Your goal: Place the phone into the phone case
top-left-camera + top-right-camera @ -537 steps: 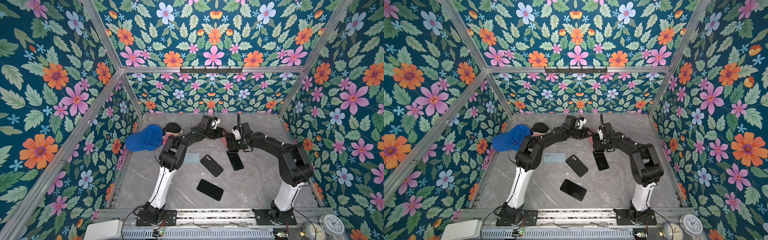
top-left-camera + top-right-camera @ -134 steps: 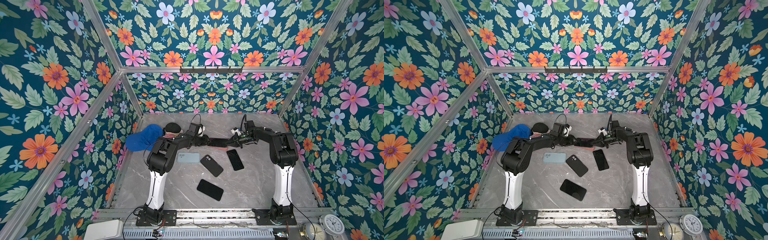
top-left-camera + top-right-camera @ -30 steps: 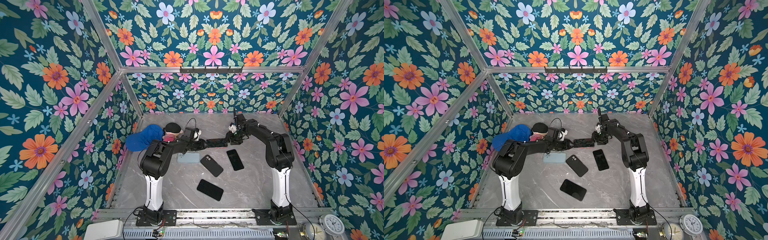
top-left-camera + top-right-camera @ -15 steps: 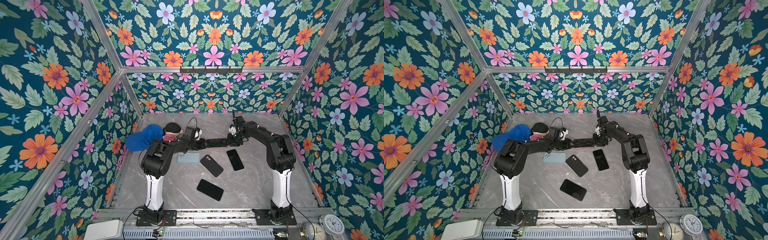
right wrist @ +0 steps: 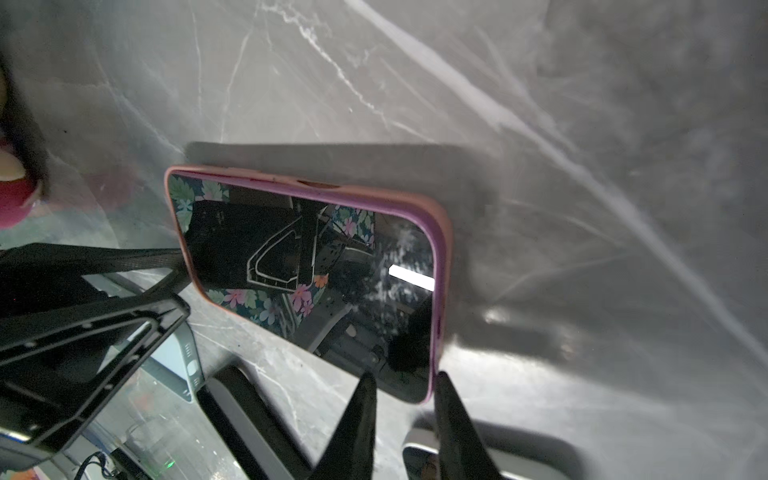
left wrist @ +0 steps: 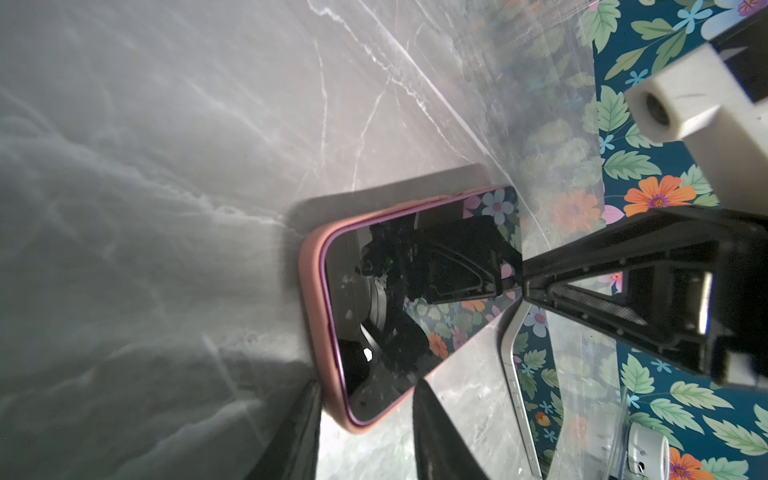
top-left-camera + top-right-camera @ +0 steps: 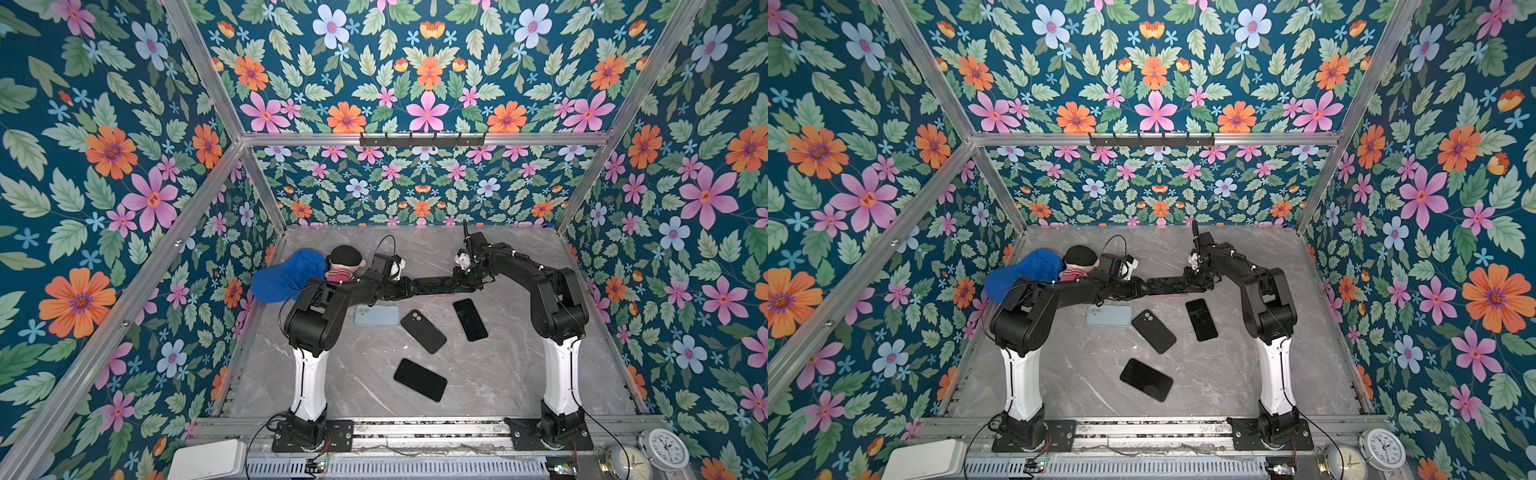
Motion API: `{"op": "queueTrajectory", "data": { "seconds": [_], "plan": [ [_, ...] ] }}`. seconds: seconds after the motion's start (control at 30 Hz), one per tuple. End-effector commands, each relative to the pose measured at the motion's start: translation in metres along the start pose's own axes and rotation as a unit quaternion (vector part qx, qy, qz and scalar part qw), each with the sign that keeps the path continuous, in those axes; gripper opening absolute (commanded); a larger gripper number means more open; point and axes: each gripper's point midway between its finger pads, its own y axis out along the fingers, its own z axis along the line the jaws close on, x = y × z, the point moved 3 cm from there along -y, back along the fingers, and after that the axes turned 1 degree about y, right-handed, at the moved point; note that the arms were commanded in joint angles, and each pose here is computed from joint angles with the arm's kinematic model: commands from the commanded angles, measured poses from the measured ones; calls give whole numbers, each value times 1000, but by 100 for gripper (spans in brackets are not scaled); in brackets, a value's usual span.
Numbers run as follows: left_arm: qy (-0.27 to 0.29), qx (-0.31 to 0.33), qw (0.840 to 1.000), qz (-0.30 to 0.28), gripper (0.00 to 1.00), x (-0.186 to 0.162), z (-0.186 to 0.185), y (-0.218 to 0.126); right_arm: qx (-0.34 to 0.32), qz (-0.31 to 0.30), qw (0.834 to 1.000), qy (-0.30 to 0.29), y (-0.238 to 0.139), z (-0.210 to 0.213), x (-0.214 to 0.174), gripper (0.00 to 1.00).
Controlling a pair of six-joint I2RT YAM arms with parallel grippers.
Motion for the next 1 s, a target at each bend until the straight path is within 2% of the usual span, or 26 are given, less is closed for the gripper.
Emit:
{"op": "queueTrajectory", "data": {
  "seconds": [0.0, 0.5, 0.97],
  "plan": [
    [-3, 10, 1000, 11, 39, -6, 5, 1, 11, 2, 1000, -4, 2, 5, 0, 22],
    [-4, 3, 1000, 16, 35, -9, 4, 6, 45, 16, 999, 3, 12, 12, -4, 13],
    [-3, -1, 1000, 16, 33, -9, 2, 7, 67, 28, 997, 11, 21, 17, -11, 10]
  ]
}}
